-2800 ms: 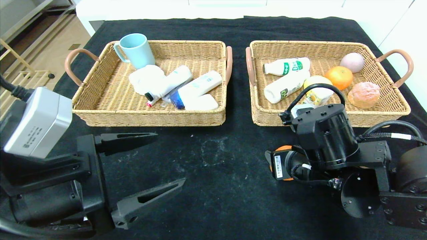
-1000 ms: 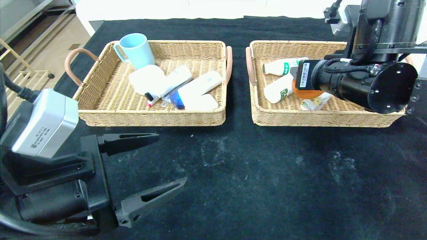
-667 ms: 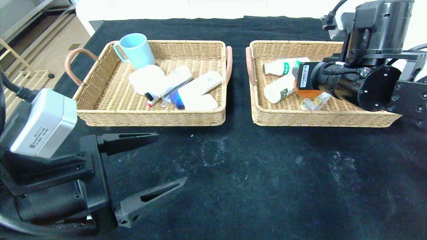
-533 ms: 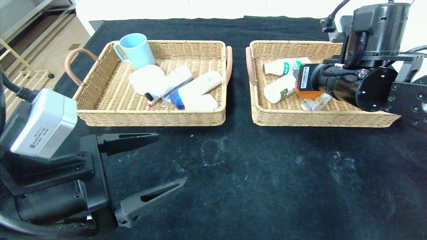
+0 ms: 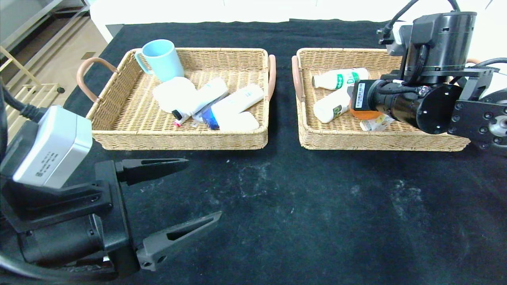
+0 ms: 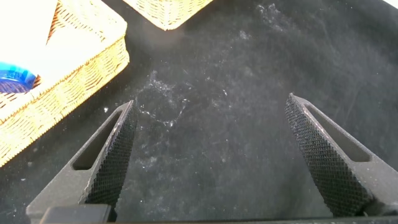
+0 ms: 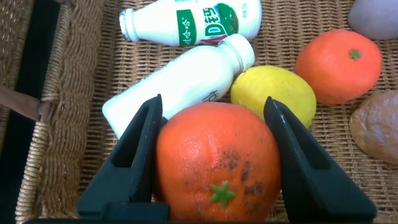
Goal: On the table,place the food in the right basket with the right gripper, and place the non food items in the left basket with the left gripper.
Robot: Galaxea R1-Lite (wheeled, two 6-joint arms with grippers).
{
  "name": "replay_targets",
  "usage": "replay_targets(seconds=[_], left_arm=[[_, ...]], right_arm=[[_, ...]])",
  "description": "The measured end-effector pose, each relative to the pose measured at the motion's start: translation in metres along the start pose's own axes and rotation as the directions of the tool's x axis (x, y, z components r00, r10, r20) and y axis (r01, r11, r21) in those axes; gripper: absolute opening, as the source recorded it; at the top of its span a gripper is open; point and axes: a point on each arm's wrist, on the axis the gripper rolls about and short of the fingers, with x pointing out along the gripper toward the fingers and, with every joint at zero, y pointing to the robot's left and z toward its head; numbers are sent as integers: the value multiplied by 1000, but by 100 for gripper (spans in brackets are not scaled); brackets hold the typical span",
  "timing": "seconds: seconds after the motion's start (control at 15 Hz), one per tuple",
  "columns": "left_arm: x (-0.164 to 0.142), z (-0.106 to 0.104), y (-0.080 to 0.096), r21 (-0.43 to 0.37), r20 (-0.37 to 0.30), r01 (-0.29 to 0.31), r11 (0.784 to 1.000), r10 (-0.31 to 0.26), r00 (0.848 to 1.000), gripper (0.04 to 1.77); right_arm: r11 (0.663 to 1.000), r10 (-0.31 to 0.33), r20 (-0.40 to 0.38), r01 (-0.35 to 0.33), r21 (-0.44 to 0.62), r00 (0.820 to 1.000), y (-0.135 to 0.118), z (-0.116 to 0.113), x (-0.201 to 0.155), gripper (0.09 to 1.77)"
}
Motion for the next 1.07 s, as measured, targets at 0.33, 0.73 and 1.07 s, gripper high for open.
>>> replay_targets(seconds=[0.33, 0.73, 1.07], left_arm=[[0, 0, 0, 1, 0, 0, 1000, 0, 1000, 172], [0, 0, 0, 1, -1, 0, 1000, 0, 1000, 172], [0, 0, 0, 1, -1, 1, 1000, -1, 1000, 172]], right_arm=[[1000, 16, 1, -16, -1, 1000, 2, 0, -2, 135], [1000, 25, 3, -25, -3, 1000, 4, 1, -4, 154], [998, 52, 2, -52, -20, 999, 10, 2, -13, 162]])
